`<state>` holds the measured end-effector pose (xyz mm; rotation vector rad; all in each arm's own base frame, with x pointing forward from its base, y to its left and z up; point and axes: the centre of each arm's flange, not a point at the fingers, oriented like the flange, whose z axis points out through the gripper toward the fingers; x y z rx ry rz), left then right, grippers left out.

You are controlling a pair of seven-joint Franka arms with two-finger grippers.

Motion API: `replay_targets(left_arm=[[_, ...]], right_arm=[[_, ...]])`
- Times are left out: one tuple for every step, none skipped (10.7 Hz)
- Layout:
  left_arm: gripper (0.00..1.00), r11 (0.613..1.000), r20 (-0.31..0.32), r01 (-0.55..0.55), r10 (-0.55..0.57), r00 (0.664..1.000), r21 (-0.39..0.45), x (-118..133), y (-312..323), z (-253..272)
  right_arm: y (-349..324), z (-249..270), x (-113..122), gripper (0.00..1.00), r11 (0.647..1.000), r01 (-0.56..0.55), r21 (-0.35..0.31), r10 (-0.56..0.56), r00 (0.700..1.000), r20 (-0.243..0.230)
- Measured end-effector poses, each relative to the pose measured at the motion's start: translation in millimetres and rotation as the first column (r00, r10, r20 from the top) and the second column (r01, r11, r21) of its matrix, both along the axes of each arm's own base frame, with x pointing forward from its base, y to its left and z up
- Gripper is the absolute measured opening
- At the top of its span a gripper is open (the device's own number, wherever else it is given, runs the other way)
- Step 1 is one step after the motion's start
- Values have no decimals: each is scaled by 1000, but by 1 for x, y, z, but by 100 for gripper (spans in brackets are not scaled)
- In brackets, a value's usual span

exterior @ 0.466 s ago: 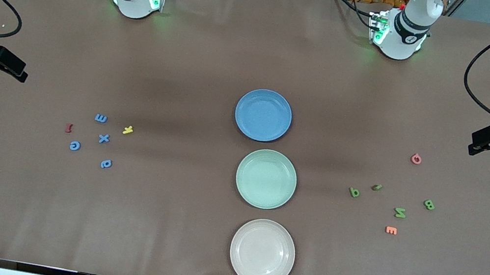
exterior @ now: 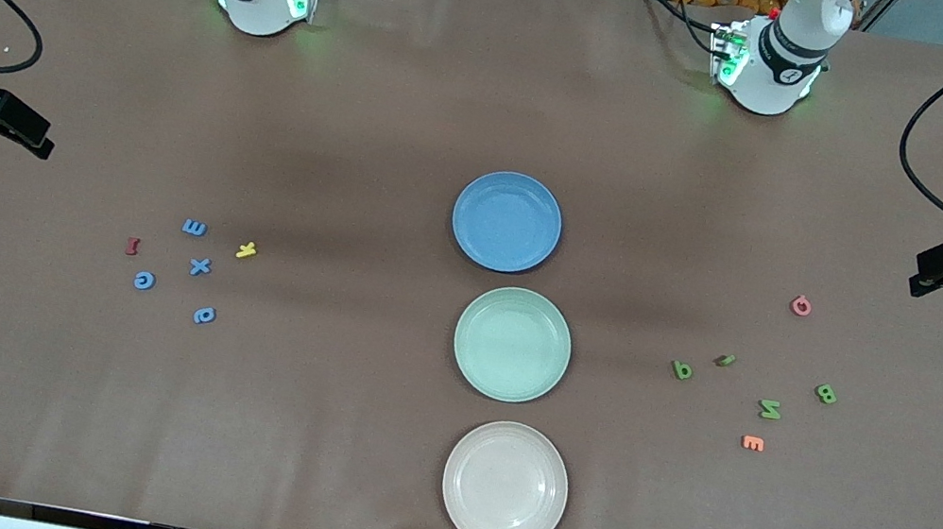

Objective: Sort letters by color into matching plates
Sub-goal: 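Move both grippers from rest down toward their groups of foam letters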

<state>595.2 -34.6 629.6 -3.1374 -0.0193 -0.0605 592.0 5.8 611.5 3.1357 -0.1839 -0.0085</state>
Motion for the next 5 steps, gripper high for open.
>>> replay_targets(left_arm=[[100, 1000, -8, 2, -2, 1000, 0, 1, -1, -5], [100, 1000, -18, 5, -5, 1000, 0, 4, -3, -10], [100, 1000, -27, 8, -8, 1000, -1, 8, -4, -19], [100, 1000, -27, 8, -8, 1000, -3, 16, -5, -31], [100, 1000, -27, 8, -8, 1000, -5, 25, -5, -46]], right_arm=[[0, 0, 0, 100, 1000, 0, 0, 0, 1000, 0], [0, -1, 0, 100, 1000, 0, 0, 0, 1000, -1], [0, -1, 1, 100, 1000, 0, 0, 0, 1000, -2], [0, -2, 1, 100, 1000, 0, 0, 0, 1000, -3], [0, -3, 1, 100, 1000, 0, -1, 0, 1000, -4]])
